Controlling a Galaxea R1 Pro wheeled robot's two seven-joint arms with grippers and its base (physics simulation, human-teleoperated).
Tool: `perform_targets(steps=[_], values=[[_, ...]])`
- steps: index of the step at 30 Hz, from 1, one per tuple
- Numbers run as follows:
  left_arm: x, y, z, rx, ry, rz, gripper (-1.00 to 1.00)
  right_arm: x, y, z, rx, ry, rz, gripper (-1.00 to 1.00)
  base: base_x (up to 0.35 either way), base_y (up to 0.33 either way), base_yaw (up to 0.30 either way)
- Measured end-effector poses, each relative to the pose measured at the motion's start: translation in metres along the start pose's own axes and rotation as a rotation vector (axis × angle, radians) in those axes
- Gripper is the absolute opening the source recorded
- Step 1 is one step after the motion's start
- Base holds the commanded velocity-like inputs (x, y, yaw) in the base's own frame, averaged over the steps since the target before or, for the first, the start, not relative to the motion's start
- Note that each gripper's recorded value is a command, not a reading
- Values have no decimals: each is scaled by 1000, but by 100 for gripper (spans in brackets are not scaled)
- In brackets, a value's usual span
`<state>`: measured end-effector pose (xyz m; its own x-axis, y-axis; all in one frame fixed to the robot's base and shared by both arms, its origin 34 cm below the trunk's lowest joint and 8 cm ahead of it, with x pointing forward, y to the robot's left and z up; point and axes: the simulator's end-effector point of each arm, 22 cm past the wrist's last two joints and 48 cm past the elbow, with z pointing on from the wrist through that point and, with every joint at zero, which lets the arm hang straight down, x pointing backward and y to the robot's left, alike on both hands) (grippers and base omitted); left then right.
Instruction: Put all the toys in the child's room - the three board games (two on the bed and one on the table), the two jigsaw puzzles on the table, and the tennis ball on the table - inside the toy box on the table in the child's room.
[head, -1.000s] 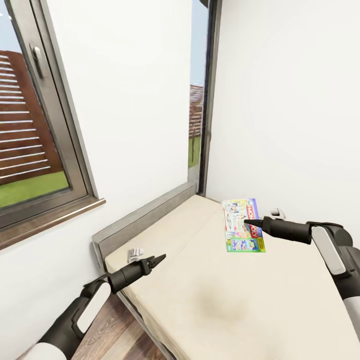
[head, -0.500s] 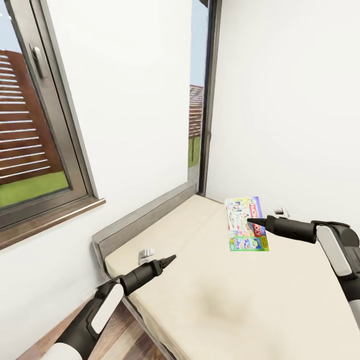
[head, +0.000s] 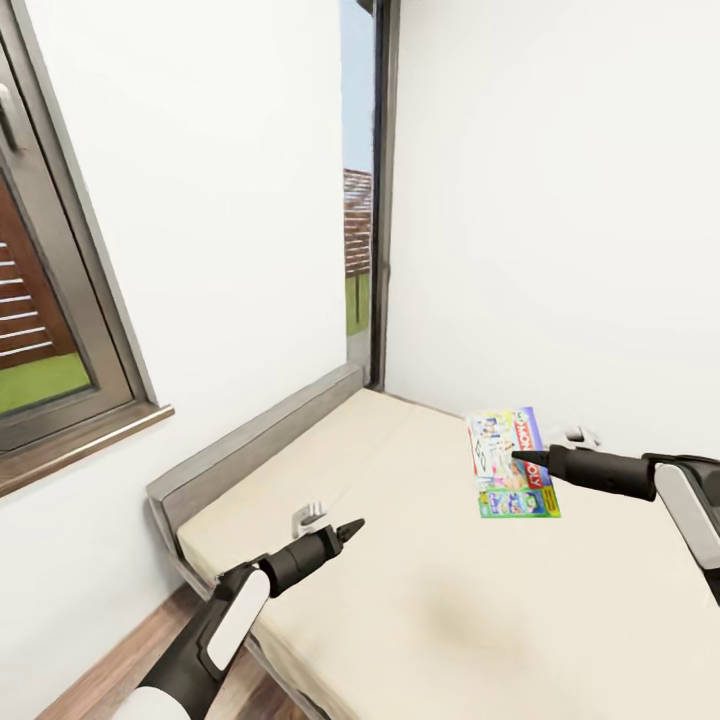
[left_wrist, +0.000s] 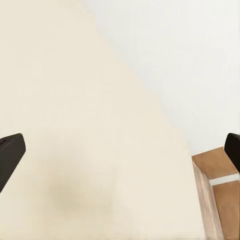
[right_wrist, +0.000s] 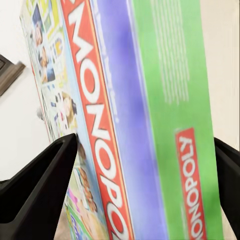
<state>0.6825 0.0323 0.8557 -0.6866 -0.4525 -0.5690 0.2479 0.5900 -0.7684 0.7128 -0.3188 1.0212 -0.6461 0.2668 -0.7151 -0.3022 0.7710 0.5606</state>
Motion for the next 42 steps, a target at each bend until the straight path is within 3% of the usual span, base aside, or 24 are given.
perform_targets(steps=[3, 28, 35, 42], values=[[2, 1, 1, -9, 2, -4, 100, 0, -13, -5, 46, 3, -7, -100, 0, 0, -288], [-1, -2, -1, -10, -5, 4, 100, -4, -12, -10, 54, -8, -9, -100, 0, 0, -289], [-2, 3, -4, -18, -9, 8, 100, -22, -20, -26, 65, -68, 11, -100, 0, 0, -289], [-3, 3, -5, -18, -11, 9, 100, -29, -22, -33, 69, -88, 15, -100, 0, 0, -289]])
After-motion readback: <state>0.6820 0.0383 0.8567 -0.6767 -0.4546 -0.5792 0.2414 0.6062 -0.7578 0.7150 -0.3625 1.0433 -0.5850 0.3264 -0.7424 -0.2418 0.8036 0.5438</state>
